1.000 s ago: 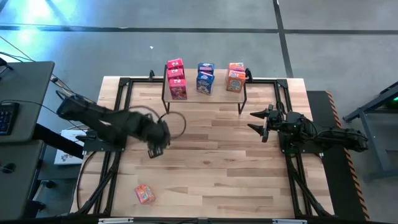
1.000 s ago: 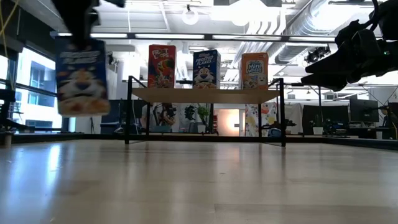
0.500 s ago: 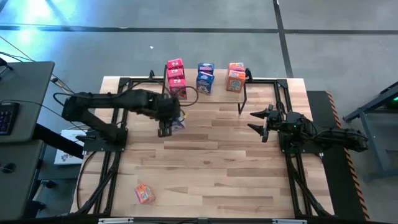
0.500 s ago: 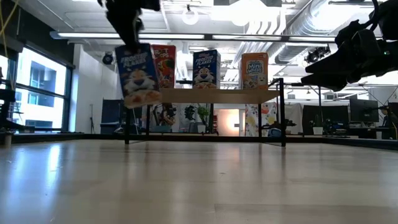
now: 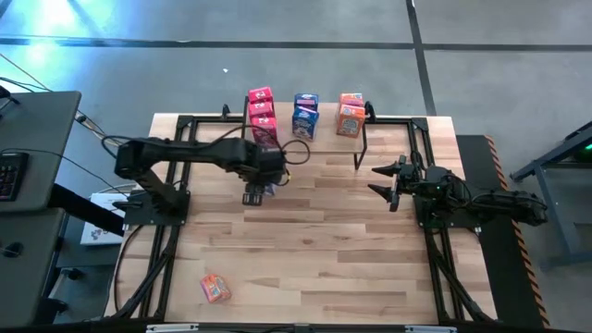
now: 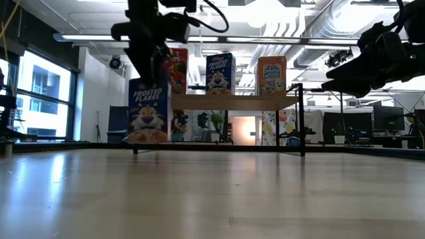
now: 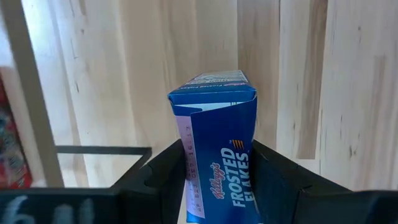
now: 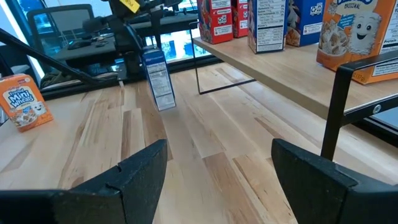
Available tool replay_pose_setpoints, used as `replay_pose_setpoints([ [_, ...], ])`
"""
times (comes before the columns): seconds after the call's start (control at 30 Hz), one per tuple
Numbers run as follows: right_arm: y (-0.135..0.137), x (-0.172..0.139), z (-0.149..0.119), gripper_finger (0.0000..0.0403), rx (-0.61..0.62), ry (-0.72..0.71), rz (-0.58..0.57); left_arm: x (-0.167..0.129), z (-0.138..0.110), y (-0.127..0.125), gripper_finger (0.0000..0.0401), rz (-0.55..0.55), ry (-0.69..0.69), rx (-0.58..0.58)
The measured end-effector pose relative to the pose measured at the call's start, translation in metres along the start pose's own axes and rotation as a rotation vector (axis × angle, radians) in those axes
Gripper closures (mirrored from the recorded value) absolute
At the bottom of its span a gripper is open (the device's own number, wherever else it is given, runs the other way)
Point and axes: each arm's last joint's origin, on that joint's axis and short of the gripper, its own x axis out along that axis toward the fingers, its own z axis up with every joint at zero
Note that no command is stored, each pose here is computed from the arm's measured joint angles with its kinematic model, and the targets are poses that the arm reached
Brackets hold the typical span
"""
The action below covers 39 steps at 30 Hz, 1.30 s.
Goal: Stack cereal on shelf
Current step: Put the blue cereal box on the shelf aligned with the other blue cereal boxes
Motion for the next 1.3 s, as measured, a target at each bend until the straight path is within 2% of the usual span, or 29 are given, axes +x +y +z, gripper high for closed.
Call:
replay_pose_setpoints([
  [0.3,0.0,0.0,0.0,0.0121,0.0,0.001,0.0,0.016,0.009,-0.004,0.0249,-0.021,0.025,0.012],
  [0.97,0.0,0.0,0.0,0.0121,0.0,0.002,0.0,0.016,0.019,-0.011,0.0249,-0.026,-0.068,0.003],
  [1.3,0.0,0.0,0.0,0.0121,0.0,0.003,-0.001,0.022,0.022,-0.013,0.0249,-0.042,-0.061,0.018],
])
